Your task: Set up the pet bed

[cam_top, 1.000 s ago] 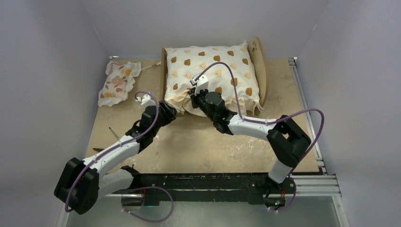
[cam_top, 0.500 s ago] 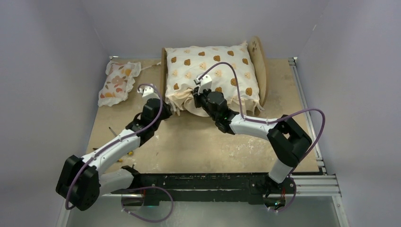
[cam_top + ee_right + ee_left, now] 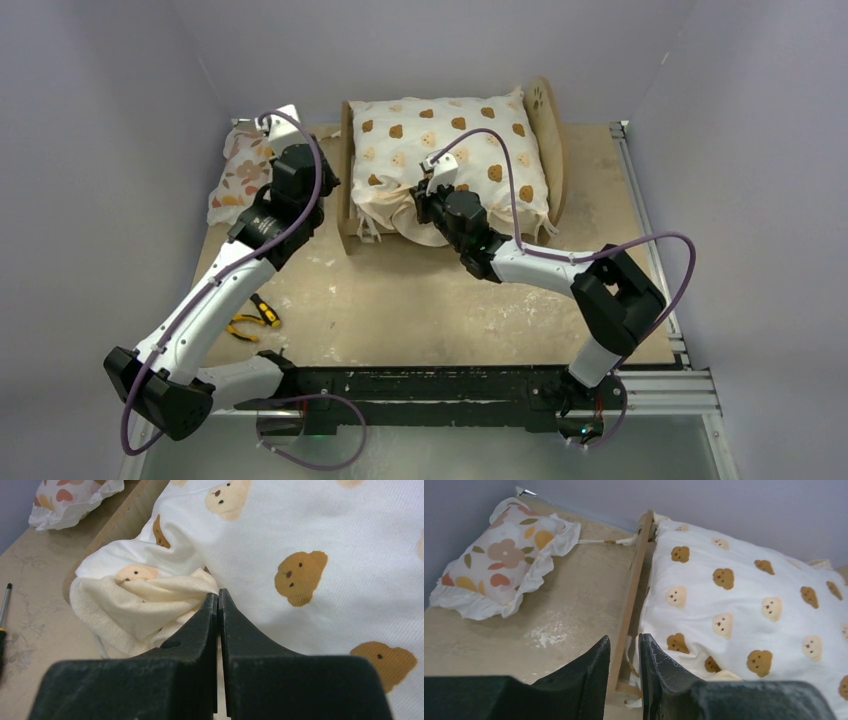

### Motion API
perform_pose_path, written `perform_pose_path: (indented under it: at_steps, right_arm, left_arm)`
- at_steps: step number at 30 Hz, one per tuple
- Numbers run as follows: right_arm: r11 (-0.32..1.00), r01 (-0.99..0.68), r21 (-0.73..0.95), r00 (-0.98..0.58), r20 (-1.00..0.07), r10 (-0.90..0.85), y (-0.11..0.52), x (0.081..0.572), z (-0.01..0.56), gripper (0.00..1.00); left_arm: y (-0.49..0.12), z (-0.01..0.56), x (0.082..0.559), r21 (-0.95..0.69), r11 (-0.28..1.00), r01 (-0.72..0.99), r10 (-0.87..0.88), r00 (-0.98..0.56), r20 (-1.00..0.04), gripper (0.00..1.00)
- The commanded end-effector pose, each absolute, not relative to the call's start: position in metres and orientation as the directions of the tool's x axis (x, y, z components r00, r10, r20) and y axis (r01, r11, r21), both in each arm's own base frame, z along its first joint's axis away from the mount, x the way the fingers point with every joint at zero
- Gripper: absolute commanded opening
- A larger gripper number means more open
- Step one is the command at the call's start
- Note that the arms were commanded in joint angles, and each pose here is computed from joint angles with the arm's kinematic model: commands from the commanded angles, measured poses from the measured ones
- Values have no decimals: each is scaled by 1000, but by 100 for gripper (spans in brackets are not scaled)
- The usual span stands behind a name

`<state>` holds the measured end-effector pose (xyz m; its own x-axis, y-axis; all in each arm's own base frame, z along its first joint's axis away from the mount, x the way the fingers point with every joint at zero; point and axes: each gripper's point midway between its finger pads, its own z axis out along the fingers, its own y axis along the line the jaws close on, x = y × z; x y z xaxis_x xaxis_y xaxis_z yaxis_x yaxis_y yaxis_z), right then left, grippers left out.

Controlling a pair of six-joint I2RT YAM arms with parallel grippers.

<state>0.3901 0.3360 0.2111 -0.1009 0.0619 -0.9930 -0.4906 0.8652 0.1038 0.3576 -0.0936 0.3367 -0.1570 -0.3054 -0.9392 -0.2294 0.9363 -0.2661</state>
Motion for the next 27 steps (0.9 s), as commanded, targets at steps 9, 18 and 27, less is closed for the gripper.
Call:
perform_pose_path:
  at_steps: [9, 18, 27]
  right_arm:
    - [861, -492, 133, -67, -991, 114, 332, 391, 230, 0]
    - [859, -494, 134, -77, -991, 111, 334, 392, 226, 0]
    - [862, -489, 135, -79, -991, 111, 332, 393, 225, 0]
  left_arm:
    - [-150, 246, 317, -324, 946, 18, -282, -448, -848, 46]
    - [-187, 185, 307, -403, 914, 51, -327, -495, -805, 47]
    - [-186, 148, 317, -383, 920, -87, -381, -429, -819, 47]
